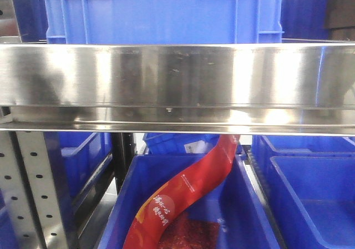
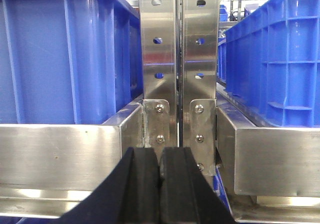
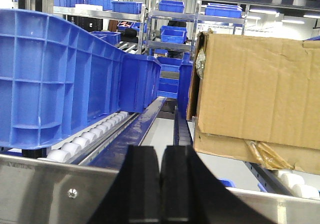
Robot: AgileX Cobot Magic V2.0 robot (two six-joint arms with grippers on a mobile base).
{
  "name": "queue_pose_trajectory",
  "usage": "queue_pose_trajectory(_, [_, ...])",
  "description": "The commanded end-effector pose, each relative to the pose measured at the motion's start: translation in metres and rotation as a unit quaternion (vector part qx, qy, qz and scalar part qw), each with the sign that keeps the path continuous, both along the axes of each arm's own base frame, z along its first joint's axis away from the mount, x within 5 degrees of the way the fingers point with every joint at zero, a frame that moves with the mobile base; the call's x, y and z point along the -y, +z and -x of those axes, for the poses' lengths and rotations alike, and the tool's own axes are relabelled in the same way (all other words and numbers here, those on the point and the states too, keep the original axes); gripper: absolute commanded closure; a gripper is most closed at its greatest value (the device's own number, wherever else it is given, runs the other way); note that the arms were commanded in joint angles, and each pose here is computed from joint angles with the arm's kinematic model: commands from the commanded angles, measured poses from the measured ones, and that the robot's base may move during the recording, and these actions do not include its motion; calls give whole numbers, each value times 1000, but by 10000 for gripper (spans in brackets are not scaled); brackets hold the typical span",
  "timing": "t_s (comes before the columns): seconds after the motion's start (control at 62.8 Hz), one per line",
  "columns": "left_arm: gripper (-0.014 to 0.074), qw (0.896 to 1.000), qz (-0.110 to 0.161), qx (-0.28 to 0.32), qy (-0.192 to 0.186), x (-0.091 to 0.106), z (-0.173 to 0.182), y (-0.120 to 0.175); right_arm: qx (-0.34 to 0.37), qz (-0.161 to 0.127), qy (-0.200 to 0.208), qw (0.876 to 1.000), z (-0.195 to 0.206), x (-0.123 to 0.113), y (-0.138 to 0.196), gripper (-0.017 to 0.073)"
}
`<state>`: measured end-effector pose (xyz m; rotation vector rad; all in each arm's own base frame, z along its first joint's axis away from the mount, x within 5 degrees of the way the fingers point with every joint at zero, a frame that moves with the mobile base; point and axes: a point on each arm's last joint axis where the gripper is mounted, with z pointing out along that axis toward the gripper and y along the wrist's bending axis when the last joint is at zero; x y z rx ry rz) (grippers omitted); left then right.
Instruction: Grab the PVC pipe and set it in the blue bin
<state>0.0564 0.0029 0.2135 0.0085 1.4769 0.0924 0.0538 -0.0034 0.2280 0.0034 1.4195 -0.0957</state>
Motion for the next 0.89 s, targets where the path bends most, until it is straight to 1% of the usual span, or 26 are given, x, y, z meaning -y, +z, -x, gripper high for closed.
queue_pose_trajectory(0.0, [705,1000,1,9,1,0,1,2,13,0,-5,1000,1,1,2,721])
queue_pose_trajectory(0.143, [705,1000,1,9,1,0,1,2,12,0,-5,1000,1,1,2,721])
queue_pose_trajectory(0.303, [705,1000,1,9,1,0,1,2,-24,-2,0,1000,0,0,-5,721])
queue_pose_trajectory(0.876, [705,1000,1,9,1,0,1,2,-28,-2,1,1000,-1,0,-7,721])
